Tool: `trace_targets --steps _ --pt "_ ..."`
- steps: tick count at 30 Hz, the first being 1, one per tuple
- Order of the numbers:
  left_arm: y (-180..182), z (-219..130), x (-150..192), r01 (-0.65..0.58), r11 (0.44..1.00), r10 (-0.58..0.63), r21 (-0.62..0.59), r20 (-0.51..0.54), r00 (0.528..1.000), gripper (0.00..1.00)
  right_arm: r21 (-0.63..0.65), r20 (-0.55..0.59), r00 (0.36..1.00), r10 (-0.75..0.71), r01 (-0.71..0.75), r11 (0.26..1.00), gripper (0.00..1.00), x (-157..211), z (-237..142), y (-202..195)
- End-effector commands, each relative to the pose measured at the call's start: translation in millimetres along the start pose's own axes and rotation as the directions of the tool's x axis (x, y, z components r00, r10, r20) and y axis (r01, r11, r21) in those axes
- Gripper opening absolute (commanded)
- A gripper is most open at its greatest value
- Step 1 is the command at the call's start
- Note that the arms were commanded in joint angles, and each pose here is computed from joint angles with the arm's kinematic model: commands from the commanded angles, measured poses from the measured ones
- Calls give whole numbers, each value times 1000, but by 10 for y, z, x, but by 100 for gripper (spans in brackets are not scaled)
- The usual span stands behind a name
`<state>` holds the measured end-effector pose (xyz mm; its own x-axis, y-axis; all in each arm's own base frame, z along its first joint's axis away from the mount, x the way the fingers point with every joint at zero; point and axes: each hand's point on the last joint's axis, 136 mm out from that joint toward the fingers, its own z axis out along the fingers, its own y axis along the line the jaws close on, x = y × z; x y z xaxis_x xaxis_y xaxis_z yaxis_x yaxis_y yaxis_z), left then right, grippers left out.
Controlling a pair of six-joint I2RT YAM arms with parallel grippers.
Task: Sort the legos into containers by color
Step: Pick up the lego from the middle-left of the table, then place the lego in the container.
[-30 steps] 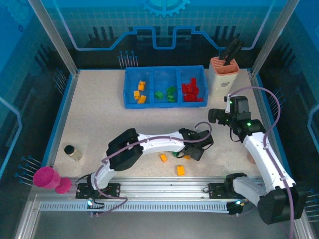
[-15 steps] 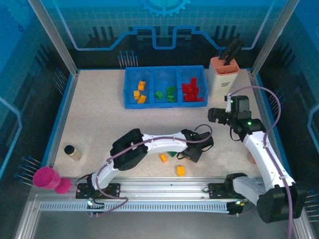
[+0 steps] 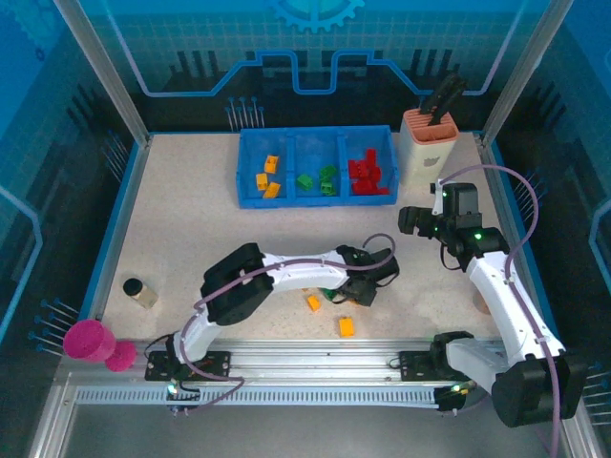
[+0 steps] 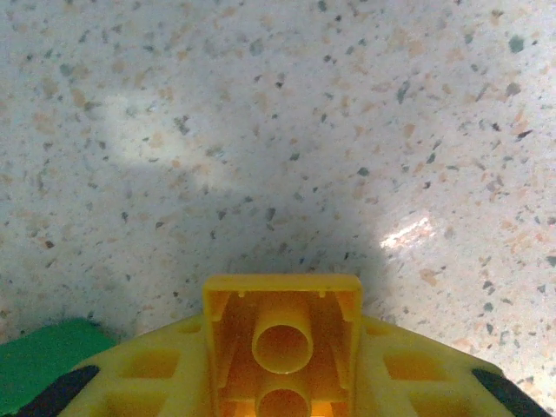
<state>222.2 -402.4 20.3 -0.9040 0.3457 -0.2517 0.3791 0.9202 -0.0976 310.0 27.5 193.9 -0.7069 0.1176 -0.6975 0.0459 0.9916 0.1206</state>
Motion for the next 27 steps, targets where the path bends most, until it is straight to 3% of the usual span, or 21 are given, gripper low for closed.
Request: trace_targets --steps 1,9,13,16,20,24,27 --pt "185 -253 -200 93 994 -95 63 34 995 24 5 18 1000 13 -13 1000 100 -74 -50 -30" --pt "673 -1094 -979 101 990 -124 102 261 957 23 4 -2 1000 18 -18 1000 100 -24 -6 -31" --pt "1217 -1416 -1345 161 984 -179 79 370 912 23 -5 -8 1000 17 -17 1000 100 -7 3 -18" --pt "1779 -1604 -1594 219 975 -186 -21 454 871 24 -22 -13 1000 14 -14 1000 100 5 9 14" --pt "2611 -1740 -1835 346 927 -226 -146 519 824 25 -75 -32 999 10 -12 997 100 52 7 116" --pt "3212 -1725 -1999 443 881 -284 -167 562 777 26 -145 -68 998 5 -15 989 100 175 19 272" --pt "3554 -1543 -2124 493 852 -332 -177 546 769 27 -197 -108 994 10 -31 980 100 353 41 432"
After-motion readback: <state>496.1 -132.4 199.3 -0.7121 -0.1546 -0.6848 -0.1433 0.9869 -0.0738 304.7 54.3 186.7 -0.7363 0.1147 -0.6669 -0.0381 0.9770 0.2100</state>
